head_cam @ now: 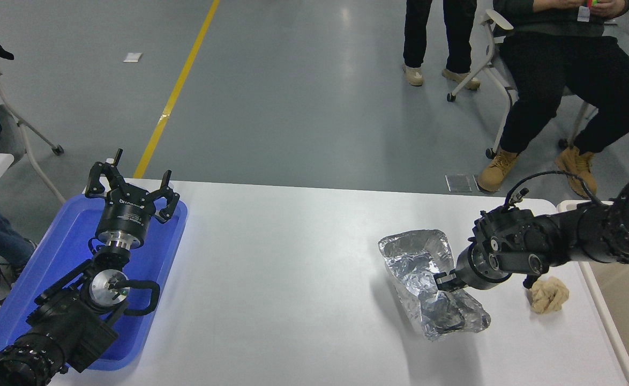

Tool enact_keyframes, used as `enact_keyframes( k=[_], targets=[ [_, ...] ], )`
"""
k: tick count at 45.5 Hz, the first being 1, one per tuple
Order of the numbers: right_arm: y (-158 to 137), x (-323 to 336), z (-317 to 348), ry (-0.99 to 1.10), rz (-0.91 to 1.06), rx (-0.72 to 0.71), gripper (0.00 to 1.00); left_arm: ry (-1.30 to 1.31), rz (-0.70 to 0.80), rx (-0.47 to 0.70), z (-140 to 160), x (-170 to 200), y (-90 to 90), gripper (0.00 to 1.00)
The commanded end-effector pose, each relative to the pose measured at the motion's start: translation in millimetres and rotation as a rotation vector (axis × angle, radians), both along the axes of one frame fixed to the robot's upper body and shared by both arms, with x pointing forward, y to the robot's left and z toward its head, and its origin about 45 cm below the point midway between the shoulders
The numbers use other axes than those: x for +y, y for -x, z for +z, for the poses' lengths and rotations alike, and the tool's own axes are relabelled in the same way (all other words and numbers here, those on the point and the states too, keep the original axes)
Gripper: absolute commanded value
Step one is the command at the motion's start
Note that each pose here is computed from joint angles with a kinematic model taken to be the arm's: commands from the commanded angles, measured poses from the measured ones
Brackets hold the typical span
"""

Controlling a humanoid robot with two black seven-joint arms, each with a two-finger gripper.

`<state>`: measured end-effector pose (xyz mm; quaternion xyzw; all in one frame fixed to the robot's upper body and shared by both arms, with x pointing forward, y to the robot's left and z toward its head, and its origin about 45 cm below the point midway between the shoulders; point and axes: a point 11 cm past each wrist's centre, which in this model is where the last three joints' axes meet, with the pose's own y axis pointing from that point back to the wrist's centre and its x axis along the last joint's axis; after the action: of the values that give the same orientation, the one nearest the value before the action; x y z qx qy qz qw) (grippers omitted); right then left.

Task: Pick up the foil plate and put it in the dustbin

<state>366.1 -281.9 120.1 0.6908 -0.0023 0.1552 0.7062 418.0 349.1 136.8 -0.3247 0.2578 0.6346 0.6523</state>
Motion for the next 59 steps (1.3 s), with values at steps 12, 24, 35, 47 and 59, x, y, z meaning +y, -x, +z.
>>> enact_keyframes(
  k=[12, 24, 35, 47, 59],
  targets=[
    [-54, -3, 150, 0.029, -0.014, -0.102, 0.00, 0.000, 0.000, 0.000, 0, 0, 0.0, 1.00],
    [-65, 0, 224, 0.036, -0.019, -0.154, 0.00, 0.000, 0.000, 0.000, 0, 0, 0.0, 1.00],
    [-59, 3, 268, 0.068, -0.008, -0.177, 0.00, 0.000, 0.000, 0.000, 0, 0, 0.0, 1.00],
    [-56, 7, 280, 0.073, 0.002, -0.180, 0.00, -0.001, 0.001, 0.001, 0, 0, 0.0, 1.00],
    [-57, 6, 276, 0.074, 0.001, -0.179, 0.00, 0.000, 0.002, 0.001, 0, 0, 0.0, 1.00]
  ],
)
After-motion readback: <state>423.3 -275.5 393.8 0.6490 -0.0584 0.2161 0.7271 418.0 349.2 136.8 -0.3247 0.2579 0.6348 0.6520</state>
